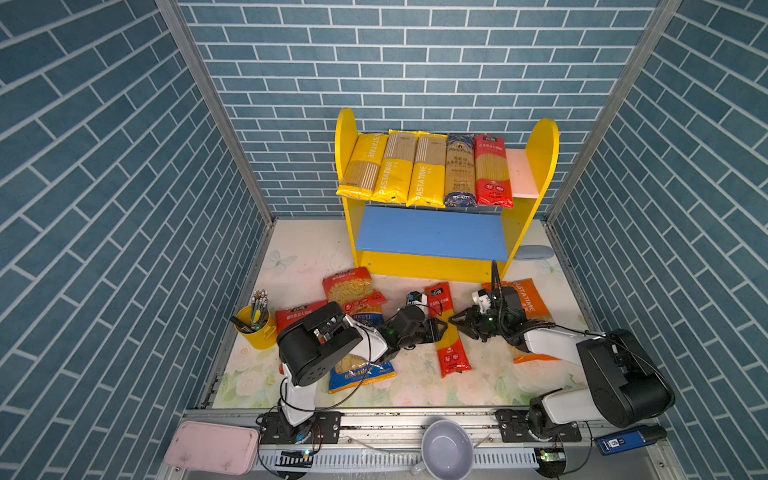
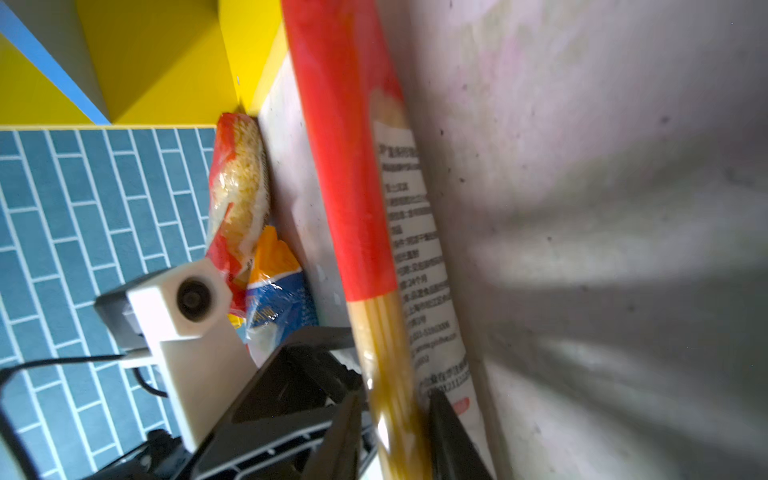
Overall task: Place and organize the pasta boxes and bags onto the shelf
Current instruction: 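Grasp the red PINLIVE spaghetti pack at both ends with both grippers, then tilt the spaghetti pack upright with both grippers, red end up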
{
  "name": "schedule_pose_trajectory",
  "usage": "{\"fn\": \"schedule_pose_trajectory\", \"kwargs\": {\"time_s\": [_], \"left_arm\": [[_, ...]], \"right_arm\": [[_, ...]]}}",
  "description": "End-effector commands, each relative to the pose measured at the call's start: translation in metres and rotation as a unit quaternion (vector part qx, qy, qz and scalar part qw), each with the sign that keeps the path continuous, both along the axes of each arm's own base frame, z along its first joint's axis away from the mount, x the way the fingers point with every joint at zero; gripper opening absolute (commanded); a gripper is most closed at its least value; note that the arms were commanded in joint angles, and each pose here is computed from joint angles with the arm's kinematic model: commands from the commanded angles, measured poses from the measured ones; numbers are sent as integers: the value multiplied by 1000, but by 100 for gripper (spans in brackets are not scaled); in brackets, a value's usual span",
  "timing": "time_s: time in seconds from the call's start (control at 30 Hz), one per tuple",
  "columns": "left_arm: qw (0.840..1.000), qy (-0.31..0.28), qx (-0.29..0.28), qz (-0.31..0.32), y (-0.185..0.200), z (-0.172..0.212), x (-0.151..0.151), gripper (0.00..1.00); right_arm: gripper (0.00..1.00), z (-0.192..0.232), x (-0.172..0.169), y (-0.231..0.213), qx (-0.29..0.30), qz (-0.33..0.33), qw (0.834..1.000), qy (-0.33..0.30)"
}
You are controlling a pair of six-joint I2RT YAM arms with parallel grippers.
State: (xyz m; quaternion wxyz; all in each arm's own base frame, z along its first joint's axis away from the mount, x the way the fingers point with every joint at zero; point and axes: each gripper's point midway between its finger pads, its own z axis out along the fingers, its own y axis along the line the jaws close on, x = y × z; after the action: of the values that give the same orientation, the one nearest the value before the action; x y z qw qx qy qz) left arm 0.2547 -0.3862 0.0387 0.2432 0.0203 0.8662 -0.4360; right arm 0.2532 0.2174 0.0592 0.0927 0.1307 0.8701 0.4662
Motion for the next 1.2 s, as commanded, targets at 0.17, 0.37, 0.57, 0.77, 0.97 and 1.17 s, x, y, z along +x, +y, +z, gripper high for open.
{"fn": "schedule_pose_trajectory", "kwargs": {"time_s": [0.17,0.37,0.57,0.77,0.97,1.17], "left_arm": [[1000,-13,-24,-3,17,23,2,57],[998,-37,-50,2,32,56,6,62],[994,-60,-90,19,52,93,13,66],[981,-114,-151,32,68,133,17,73],[967,-118,-224,41,70,159,21,77],[949,-119,-289,40,69,194,20,81]], "right_arm": [[8,21,-3,2,7,7,999,-36],[0,54,-4,1,14,8,998,-61],[0,102,-4,3,38,13,994,-105],[0,163,-5,8,89,18,983,-159],[0,223,-11,19,158,34,962,-218],[0,273,-26,33,209,63,938,-270]]}}
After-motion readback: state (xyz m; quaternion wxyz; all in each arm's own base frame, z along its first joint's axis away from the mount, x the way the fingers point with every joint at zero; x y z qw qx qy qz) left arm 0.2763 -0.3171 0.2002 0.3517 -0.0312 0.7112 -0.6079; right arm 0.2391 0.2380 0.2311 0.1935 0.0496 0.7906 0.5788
